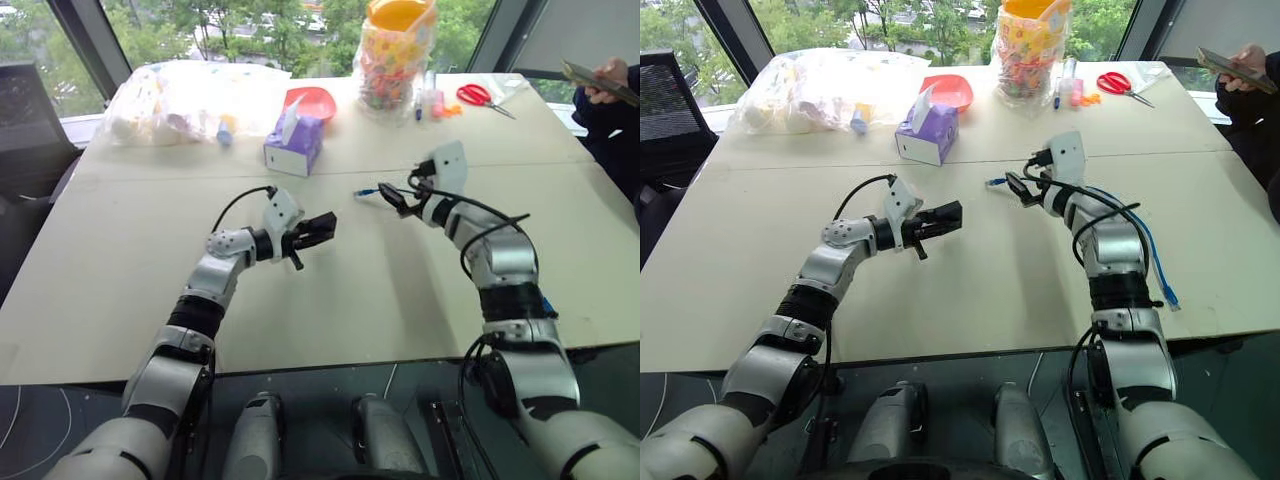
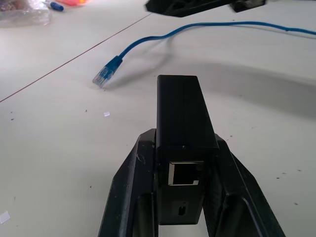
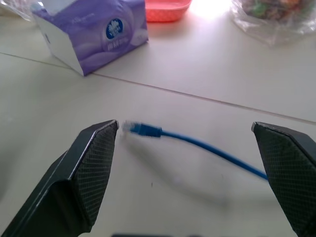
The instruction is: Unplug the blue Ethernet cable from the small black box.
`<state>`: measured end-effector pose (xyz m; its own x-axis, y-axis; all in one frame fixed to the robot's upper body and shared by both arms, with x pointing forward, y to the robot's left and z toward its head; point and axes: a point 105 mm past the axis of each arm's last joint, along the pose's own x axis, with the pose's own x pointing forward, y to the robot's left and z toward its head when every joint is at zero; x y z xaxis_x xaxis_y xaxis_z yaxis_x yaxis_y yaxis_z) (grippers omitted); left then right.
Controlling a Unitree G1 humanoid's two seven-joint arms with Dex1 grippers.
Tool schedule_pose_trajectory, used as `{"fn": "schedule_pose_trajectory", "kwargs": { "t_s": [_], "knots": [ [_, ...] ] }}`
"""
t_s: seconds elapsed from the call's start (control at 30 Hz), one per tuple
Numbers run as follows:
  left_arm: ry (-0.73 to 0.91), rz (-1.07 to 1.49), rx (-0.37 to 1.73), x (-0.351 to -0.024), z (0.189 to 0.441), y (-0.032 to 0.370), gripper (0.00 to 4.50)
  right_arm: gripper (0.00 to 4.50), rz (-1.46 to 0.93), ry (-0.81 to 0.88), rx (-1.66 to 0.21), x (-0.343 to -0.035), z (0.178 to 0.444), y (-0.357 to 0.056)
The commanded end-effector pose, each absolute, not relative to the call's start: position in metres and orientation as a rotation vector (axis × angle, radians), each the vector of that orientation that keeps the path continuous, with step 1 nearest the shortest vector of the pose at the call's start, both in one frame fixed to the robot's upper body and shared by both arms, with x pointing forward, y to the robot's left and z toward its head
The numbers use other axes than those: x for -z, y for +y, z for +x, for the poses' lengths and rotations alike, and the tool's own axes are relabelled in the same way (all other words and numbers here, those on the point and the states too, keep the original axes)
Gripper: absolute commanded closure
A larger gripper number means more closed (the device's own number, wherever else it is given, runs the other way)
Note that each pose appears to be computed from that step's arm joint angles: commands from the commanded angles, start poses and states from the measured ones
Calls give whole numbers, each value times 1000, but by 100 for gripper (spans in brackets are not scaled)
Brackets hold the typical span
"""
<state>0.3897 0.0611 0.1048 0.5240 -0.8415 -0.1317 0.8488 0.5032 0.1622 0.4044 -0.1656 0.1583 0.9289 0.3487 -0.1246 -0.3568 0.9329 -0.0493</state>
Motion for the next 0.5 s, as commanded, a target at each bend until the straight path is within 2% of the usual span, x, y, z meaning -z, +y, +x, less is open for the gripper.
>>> {"fn": "schedule_pose_trajectory", "kwargs": {
  "t_s": [0.03,0.07,0.17,0.3,0.5],
  "knots": [
    [13,233,999,-106,395,67,179,0,-65,52,-356,-180,388,-162],
    [17,231,997,-104,395,69,127,0,-65,55,-353,-179,385,-162],
    [10,221,992,-106,395,75,12,0,-68,77,-357,-174,374,-160],
    [6,193,998,-114,391,86,6,0,-97,101,-398,-170,363,-153],
    [2,148,998,-130,368,113,6,0,-110,145,-541,-166,336,-139]
  ]
}}
